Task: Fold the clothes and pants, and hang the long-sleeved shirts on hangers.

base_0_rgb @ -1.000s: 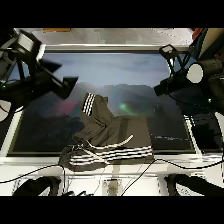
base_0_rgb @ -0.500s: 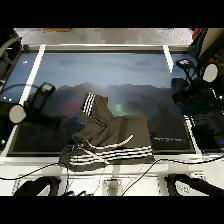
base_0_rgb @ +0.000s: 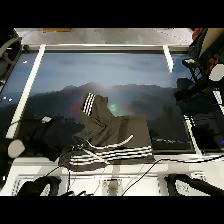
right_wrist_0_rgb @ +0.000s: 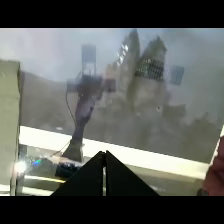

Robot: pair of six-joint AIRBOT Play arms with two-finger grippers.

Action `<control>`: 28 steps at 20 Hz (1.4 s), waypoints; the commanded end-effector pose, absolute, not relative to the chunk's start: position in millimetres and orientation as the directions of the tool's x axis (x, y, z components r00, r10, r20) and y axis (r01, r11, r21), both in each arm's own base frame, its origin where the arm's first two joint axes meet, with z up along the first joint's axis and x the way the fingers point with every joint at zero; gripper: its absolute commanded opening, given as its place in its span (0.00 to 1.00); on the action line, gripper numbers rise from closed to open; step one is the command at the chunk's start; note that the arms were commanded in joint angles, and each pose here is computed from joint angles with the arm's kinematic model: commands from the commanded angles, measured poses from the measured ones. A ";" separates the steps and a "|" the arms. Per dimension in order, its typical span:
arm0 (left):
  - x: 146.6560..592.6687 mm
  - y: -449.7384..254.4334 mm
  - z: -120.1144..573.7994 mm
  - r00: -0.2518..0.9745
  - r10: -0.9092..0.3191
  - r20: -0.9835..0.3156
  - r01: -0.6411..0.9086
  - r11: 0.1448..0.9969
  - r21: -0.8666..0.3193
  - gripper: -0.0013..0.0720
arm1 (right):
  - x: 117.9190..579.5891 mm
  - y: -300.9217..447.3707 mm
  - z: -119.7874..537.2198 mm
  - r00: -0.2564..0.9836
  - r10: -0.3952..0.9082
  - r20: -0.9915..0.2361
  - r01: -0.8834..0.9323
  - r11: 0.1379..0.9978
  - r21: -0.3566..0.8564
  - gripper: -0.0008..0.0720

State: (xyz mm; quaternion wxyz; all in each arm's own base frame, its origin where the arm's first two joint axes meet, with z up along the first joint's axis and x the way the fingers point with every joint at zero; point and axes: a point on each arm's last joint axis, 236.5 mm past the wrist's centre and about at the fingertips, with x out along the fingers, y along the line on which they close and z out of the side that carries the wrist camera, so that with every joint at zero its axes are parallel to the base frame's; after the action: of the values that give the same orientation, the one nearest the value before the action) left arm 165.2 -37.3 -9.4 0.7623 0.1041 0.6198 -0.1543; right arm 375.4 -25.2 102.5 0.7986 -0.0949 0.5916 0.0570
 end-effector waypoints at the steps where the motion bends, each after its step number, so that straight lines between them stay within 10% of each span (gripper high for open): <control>1: 135.7 -45.3 -25.0 0.195 -0.154 -0.969 0.344 0.935 -0.080 0.95 | 382.6 -25.0 104.6 0.323 -0.017 -0.946 -0.199 0.976 -0.085 0.03; 20: 116.5 -46.0 -80.4 -0.158 -0.125 -0.979 0.346 0.922 -0.174 0.93 | 383.1 -18.4 104.7 0.325 0.011 -0.945 -0.204 0.977 -0.059 0.03; 23: 126.8 -47.0 -78.4 -0.122 -0.128 -0.984 0.352 0.922 -0.164 0.60 | 383.1 -18.4 104.7 0.325 0.011 -0.945 -0.204 0.977 -0.059 0.03; 27: 127.4 -47.0 -78.5 -0.120 -0.129 -0.984 0.352 0.922 -0.163 0.45 | 385.0 -19.4 105.3 0.333 0.007 -0.943 -0.203 0.977 -0.065 0.03; 28: 127.8 -47.0 -78.4 -0.118 -0.128 -0.985 0.352 0.922 -0.162 0.23 | 389.3 -22.5 106.6 0.351 -0.006 -0.936 -0.198 0.977 -0.081 0.03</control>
State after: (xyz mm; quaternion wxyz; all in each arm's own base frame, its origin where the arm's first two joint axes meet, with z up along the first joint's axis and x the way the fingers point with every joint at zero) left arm 125.6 -46.7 -78.3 0.6577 0.0756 0.7273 -0.1809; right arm 384.0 -18.7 105.1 0.8109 -0.0850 0.5752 0.0657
